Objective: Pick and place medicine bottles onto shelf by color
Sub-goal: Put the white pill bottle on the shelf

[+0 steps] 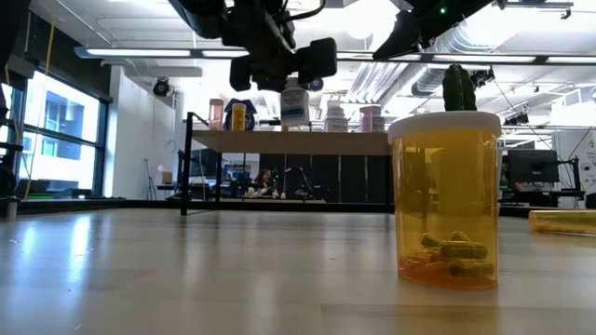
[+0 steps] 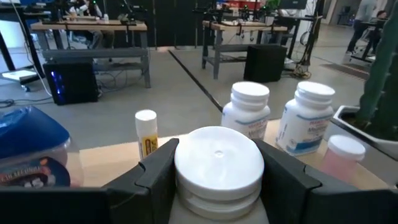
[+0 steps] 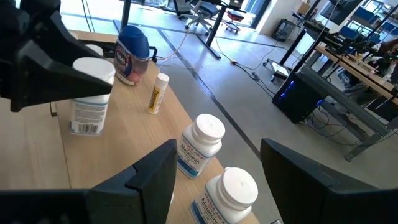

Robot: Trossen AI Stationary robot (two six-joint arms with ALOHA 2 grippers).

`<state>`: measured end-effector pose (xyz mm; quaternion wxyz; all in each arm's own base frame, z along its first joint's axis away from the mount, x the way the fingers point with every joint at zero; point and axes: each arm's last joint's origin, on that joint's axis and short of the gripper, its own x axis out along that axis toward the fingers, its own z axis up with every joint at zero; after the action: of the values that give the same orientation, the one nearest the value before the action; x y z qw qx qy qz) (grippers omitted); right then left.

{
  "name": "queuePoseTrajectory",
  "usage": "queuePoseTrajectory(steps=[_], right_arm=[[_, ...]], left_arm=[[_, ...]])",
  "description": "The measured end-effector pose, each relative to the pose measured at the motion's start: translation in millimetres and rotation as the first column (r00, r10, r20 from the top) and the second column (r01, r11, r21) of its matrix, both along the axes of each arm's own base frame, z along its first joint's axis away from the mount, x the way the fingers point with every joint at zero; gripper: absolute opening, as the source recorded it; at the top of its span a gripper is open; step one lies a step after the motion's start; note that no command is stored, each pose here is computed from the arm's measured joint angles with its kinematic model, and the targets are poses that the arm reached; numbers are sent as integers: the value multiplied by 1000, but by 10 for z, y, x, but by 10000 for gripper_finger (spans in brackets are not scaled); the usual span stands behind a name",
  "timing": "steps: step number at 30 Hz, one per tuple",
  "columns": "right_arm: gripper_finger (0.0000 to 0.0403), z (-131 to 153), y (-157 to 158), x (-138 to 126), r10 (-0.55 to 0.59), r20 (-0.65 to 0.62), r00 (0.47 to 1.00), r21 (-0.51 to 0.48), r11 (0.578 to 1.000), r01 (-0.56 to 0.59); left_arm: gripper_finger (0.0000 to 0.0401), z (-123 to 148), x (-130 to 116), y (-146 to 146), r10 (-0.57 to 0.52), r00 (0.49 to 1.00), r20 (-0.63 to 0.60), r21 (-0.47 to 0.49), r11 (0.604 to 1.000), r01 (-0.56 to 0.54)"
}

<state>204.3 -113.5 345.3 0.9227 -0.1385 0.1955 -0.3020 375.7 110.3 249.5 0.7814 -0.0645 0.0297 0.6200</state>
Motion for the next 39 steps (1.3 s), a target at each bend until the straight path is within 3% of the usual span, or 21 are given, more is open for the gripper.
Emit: queuePoseTrajectory(steps=[14,39], right_arm=[[222,0,0,0,0,0,1000,0,1000,0],[222,0,0,0,-1,2,1000,3,1000,1]], left_arm=[[172,-106,-35,-27,10,997,-72,-43,999,-13],[219,-122,-43,22,-30,999,-31,-89,996,27]])
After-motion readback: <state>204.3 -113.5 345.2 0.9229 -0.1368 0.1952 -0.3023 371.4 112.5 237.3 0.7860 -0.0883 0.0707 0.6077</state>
